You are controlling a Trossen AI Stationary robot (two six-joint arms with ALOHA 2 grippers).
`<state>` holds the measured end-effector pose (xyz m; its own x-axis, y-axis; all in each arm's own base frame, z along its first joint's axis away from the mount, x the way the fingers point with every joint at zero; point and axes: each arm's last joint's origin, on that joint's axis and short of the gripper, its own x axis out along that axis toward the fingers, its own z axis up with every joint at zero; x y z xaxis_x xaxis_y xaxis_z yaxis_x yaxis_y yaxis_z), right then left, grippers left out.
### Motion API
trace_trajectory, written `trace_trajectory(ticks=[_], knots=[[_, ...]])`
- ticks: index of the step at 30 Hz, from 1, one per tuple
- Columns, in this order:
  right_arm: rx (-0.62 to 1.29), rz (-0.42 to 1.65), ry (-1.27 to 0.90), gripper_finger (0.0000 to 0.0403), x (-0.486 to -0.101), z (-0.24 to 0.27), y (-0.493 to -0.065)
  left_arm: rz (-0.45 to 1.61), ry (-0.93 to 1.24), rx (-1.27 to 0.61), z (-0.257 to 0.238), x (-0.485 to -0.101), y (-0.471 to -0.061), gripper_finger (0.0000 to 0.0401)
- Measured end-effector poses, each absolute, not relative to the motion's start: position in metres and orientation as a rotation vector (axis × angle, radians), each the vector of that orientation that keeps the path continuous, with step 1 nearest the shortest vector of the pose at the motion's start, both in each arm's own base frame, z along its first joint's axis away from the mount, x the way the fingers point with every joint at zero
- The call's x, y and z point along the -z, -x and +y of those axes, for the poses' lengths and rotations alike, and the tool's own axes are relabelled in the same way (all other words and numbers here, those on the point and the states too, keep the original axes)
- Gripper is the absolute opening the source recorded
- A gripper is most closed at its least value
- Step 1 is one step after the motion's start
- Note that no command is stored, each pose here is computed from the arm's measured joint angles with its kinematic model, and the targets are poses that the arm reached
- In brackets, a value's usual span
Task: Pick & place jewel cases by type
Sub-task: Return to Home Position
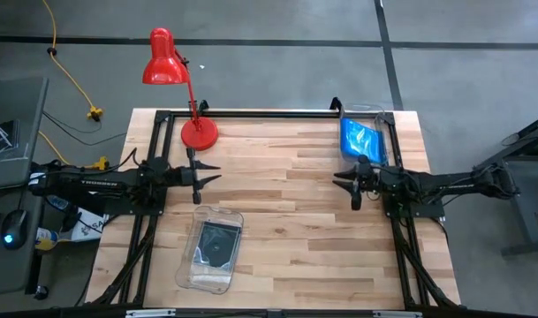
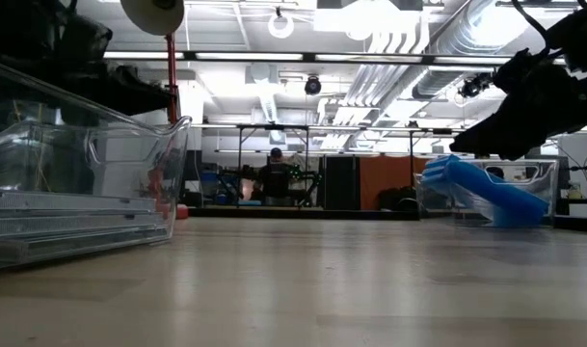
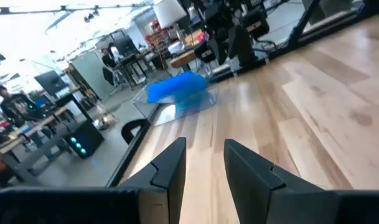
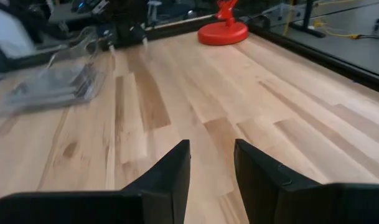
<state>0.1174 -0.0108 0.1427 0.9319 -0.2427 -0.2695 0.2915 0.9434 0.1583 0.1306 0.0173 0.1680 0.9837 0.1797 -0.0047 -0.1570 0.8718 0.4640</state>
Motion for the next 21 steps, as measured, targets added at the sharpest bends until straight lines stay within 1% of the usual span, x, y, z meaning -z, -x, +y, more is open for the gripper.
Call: trace_trajectory(ticks=[4, 11, 18, 21], knots=[[0.222, 0.294, -0.169, 0.0092, -0.139, -0.009, -0.117, 0.131, -0.480, -0.154, 0.017, -0.160, -0.130, 0.0105], [0.204, 0.336, -0.128, 0.0066, -0.136, -0.009, -0.117, 0.268, -0.440, -0.060, 0.015, -0.145, -0.128, 0.0105], [0.174, 0.421, -0.136, 0.0030, -0.128, -0.008, -0.118, 0.309, -0.275, -0.040, 0.014, -0.140, -0.127, 0.0105], [0.137, 0.473, -0.158, 0.0010, -0.123, -0.006, -0.119, 0.322, -0.193, 0.012, 0.012, -0.138, -0.126, 0.0105]])
